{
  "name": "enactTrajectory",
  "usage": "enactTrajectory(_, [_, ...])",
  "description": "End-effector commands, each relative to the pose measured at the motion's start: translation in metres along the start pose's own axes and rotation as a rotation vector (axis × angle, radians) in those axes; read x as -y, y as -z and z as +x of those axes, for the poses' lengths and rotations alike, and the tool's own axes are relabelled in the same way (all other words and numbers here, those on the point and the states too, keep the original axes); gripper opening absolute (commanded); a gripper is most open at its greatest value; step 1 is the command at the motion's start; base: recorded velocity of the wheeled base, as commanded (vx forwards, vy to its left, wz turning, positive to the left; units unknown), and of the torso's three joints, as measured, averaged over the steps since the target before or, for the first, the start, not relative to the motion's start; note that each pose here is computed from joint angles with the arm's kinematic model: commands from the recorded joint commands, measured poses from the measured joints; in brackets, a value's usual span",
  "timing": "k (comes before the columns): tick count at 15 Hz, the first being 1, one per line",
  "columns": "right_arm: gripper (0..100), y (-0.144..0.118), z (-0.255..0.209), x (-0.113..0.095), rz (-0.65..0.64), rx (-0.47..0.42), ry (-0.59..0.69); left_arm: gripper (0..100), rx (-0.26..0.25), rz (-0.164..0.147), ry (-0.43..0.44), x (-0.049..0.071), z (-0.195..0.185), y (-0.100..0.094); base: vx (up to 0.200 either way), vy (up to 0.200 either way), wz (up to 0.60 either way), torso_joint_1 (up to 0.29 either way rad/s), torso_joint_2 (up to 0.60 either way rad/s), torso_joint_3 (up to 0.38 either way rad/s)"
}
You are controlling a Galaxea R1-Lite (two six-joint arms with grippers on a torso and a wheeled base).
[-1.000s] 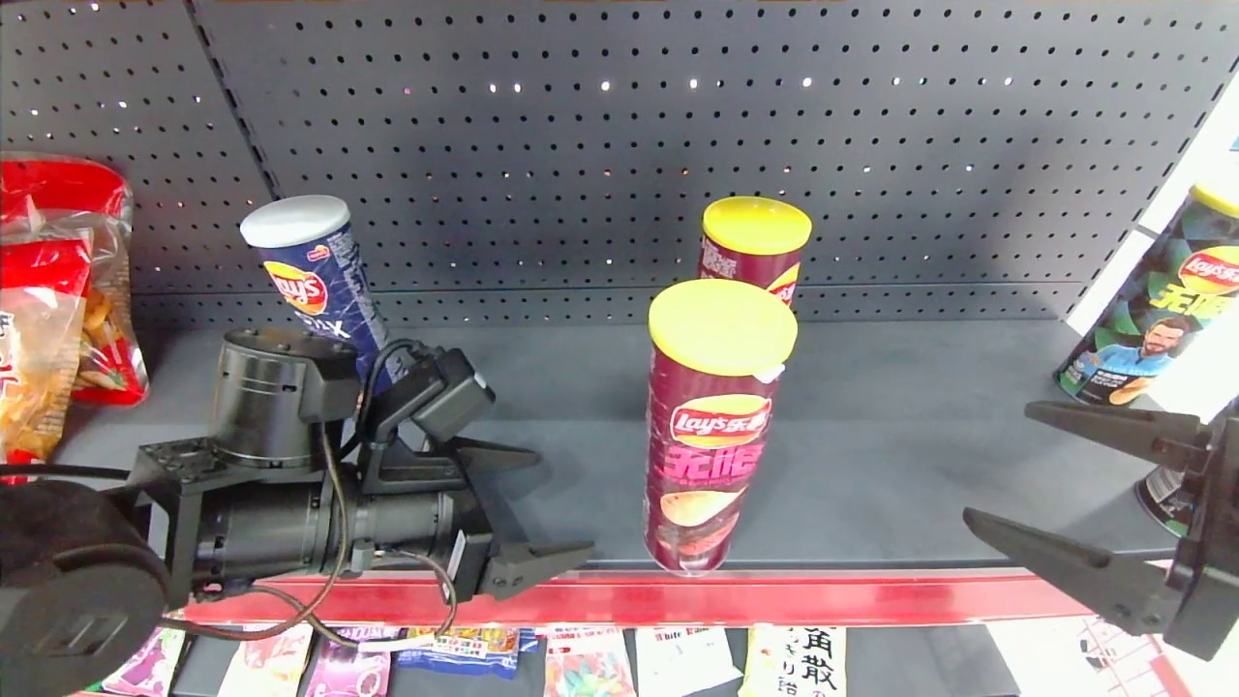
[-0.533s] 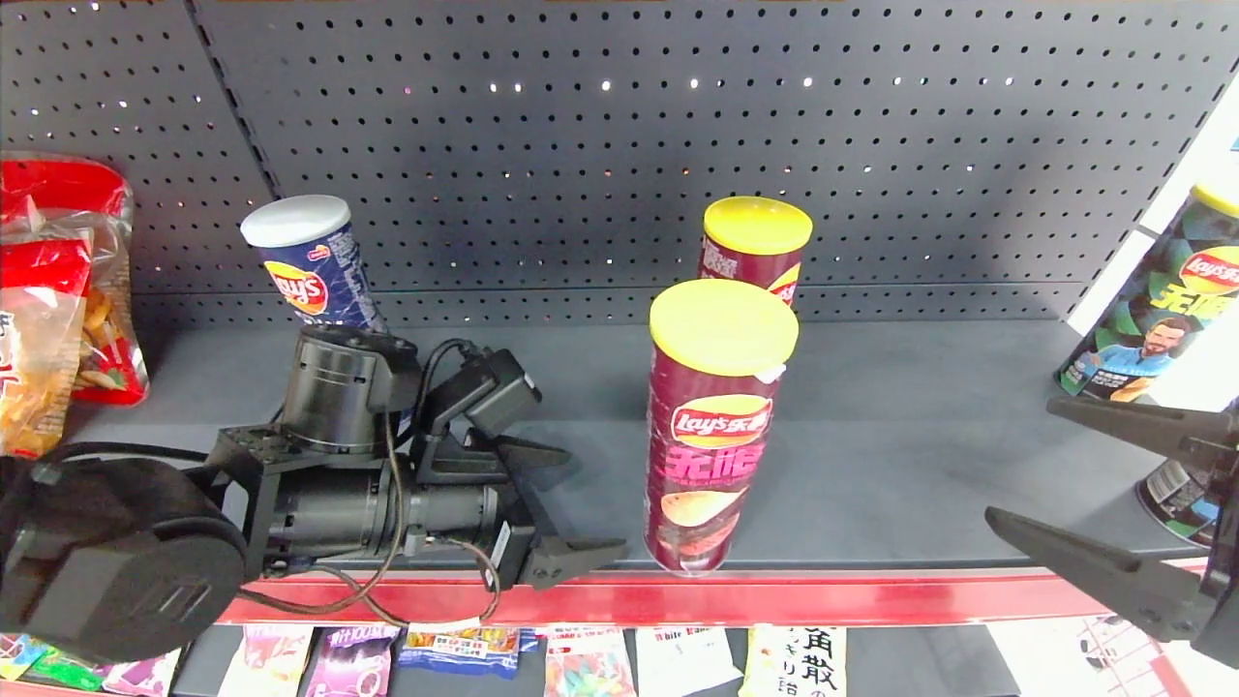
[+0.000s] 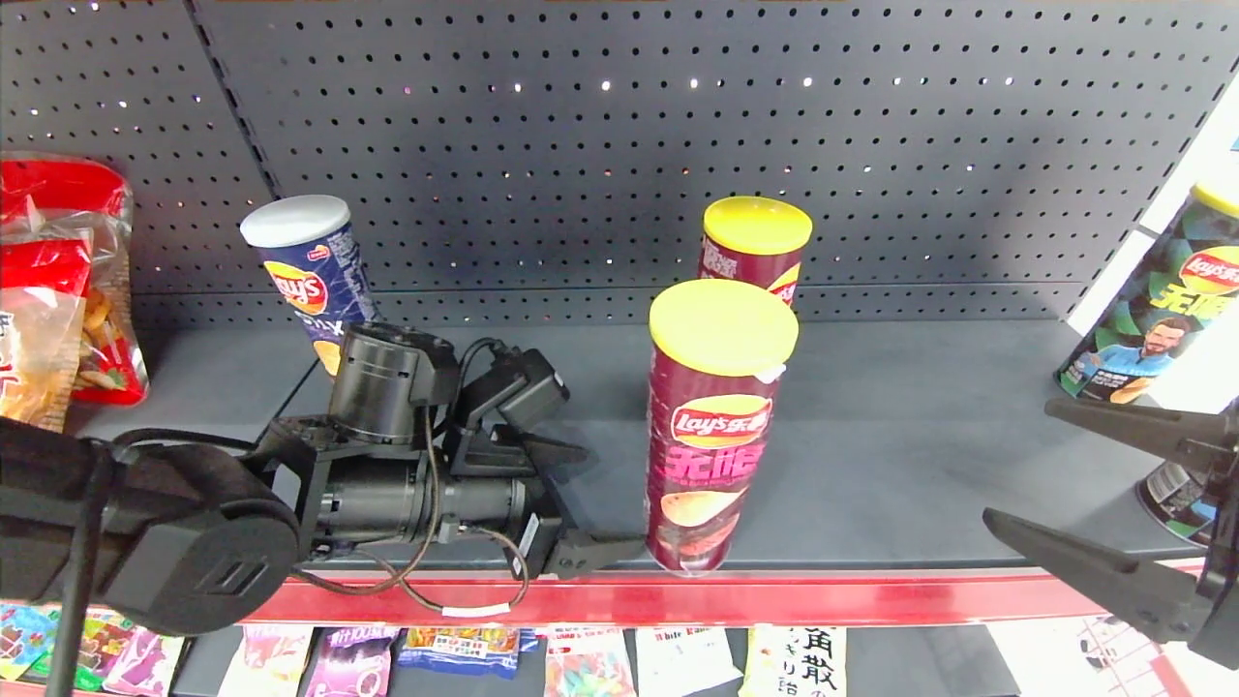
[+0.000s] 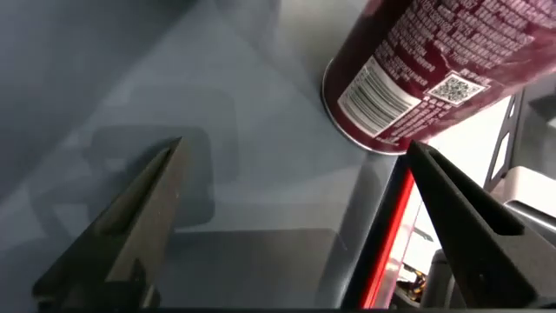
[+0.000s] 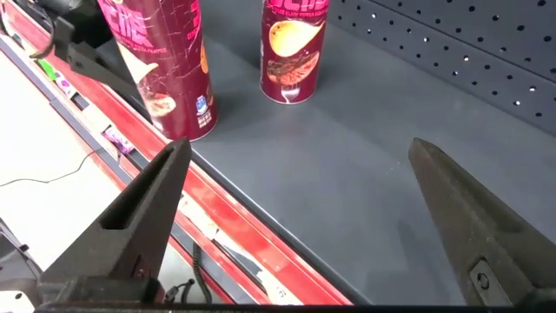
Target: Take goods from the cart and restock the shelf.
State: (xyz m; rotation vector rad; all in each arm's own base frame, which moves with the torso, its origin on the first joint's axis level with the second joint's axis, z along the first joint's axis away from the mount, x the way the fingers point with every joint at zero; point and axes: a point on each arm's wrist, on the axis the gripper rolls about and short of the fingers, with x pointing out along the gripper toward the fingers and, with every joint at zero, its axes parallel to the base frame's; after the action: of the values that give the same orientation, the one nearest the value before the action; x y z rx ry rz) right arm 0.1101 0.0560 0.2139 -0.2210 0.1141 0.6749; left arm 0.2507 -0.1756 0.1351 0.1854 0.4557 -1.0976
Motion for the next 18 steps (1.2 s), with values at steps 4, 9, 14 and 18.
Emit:
enactTrajectory(4, [100,0.001,0.002,0.0,0.001,-0.006,-0.003,100,-0.004,0.008,0.013,-0.001,0.011,-0.002,0.0,0.0,0.0,0.0,0.0,0.0])
enactTrajectory(9, [100,0.002,0.002,0.0,0.003,-0.009,-0.004,100,0.001,0.012,0.013,-0.003,0.016,-0.005,0.0,0.0,0.0,0.0,0.0,0.0])
enactTrajectory(14, [100,0.002,0.002,0.0,0.004,-0.012,-0.004,100,0.01,0.021,0.02,-0.004,0.022,-0.009,0.0,0.0,0.0,0.0,0.0,0.0])
enactTrajectory(18, [100,0.002,0.002,0.0,0.003,-0.009,-0.004,100,0.009,0.023,0.025,-0.002,0.023,-0.009,0.0,0.0,0.0,0.0,0.0,0.0])
